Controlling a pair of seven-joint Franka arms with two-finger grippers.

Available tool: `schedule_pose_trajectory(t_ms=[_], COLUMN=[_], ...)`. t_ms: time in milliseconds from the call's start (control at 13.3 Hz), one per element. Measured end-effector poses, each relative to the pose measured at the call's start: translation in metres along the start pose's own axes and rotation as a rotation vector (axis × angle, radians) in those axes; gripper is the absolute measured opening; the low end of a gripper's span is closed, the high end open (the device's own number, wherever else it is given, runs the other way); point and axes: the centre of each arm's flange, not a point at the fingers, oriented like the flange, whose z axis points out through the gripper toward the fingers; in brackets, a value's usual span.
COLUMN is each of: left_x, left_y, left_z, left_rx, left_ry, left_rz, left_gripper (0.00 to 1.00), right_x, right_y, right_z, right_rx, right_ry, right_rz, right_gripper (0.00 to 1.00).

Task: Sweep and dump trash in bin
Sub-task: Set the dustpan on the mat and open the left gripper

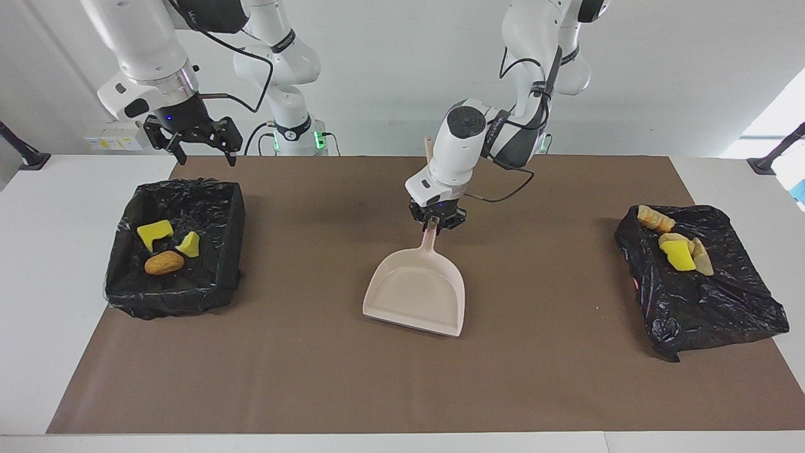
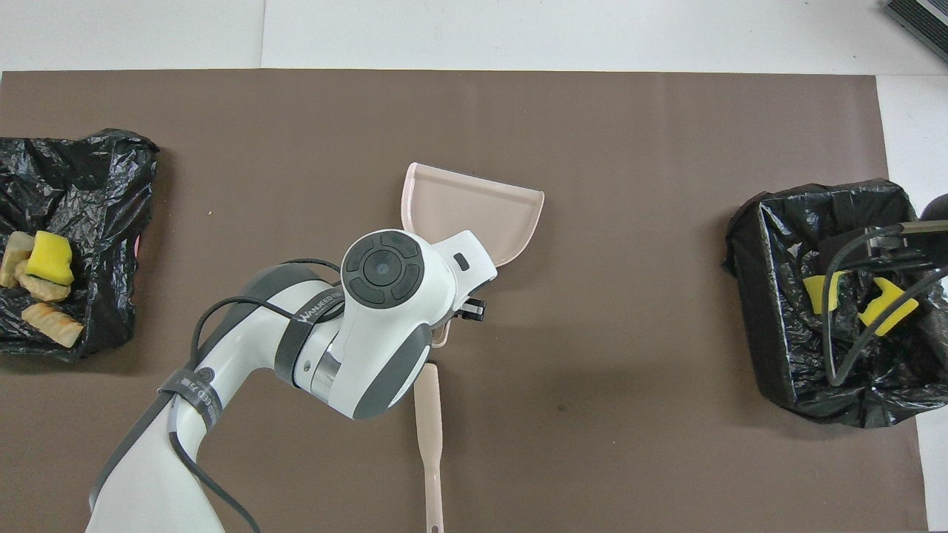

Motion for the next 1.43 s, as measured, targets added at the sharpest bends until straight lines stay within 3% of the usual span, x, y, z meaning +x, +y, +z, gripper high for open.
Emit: schedule_pose_trajectory(t_ms=[527, 753, 979, 1432], left_x=[0.001, 0.002, 0.005, 0.000], left_y=[0.000, -0.002, -0.022, -0.151], left_z=[0.022, 0.019, -0.009, -0.116], left_rx=[0.007, 0.009, 0.019, 0.026], left_ry=[-0.019, -0.020, -0.029, -0.060], left_rz=[-0.048, -0.072, -0.114, -0.233], left_gripper=[0.32, 0.62, 0.99, 1.00], right_x=[0.000, 0.000, 0.000, 0.000], right_y=[0.000, 0.000, 0.000, 0.000], right_z=[0.000, 0.000, 0.000, 0.000], right_rx=[0.000, 0.000, 0.000, 0.000], right_ry=[0.000, 0.000, 0.000, 0.000], right_rz=[0.000, 0.000, 0.000, 0.000], right_gripper=[1.00, 1.00, 1.00, 1.00])
